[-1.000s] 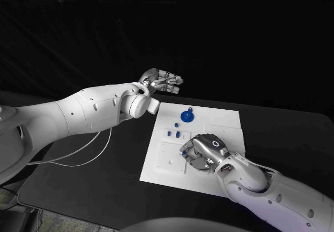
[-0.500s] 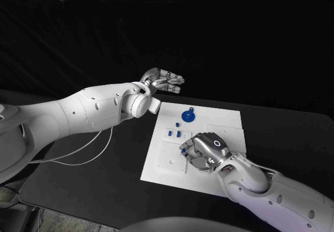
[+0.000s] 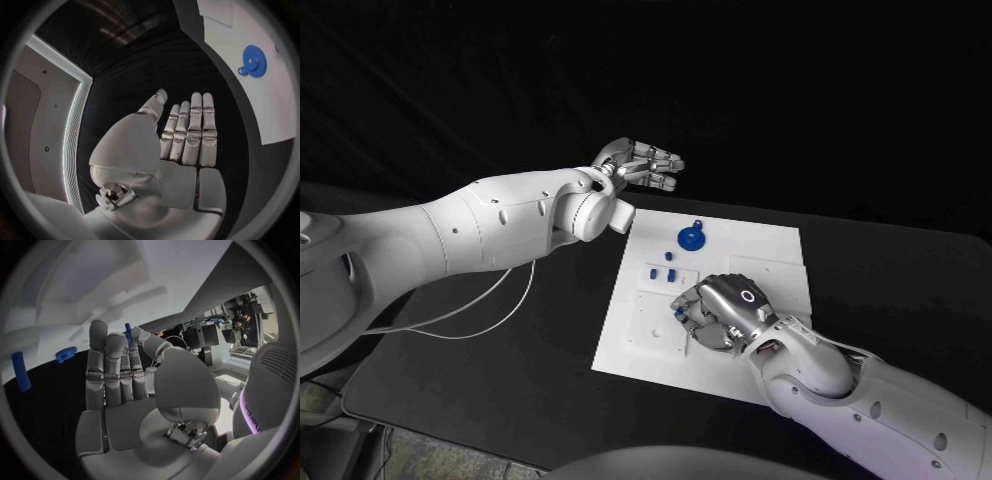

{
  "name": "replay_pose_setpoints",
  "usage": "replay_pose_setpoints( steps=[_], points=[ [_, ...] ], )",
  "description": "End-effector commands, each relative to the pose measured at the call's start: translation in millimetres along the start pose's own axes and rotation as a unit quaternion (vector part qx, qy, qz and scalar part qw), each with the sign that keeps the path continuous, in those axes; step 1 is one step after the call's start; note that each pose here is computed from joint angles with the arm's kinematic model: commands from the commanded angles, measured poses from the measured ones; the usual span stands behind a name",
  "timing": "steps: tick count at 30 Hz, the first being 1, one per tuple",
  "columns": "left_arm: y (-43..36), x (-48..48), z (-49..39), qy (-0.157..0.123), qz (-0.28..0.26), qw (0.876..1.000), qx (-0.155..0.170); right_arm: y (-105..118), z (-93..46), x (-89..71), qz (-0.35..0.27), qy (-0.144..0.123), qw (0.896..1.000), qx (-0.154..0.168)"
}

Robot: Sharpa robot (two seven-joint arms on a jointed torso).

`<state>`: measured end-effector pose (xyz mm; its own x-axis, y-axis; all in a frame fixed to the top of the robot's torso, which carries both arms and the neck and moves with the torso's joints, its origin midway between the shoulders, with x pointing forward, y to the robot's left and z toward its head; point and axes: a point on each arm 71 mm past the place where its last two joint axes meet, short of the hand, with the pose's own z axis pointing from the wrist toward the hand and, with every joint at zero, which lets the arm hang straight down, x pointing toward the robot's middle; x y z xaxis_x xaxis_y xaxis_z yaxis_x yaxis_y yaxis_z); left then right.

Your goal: Assemble the parts on the task board

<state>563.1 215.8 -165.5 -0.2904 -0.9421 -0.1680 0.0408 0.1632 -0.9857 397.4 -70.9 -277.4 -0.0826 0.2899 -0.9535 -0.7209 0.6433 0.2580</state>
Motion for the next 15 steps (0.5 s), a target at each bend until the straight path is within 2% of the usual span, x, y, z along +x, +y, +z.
replay_pose_setpoints(
  steps=[1, 15],
  points=[
    [-1.7, 3.3, 0.1, 0.009, 0.000, 1.000, 0.006, 1.1, 0.2, 4.0, -0.009, 0.020, 1.000, -0.001],
    [-1.4, 3.4, -0.1, 0.011, -0.001, 1.000, 0.003, 1.5, 1.7, 6.3, -0.016, 0.022, 1.000, 0.008]
  ],
)
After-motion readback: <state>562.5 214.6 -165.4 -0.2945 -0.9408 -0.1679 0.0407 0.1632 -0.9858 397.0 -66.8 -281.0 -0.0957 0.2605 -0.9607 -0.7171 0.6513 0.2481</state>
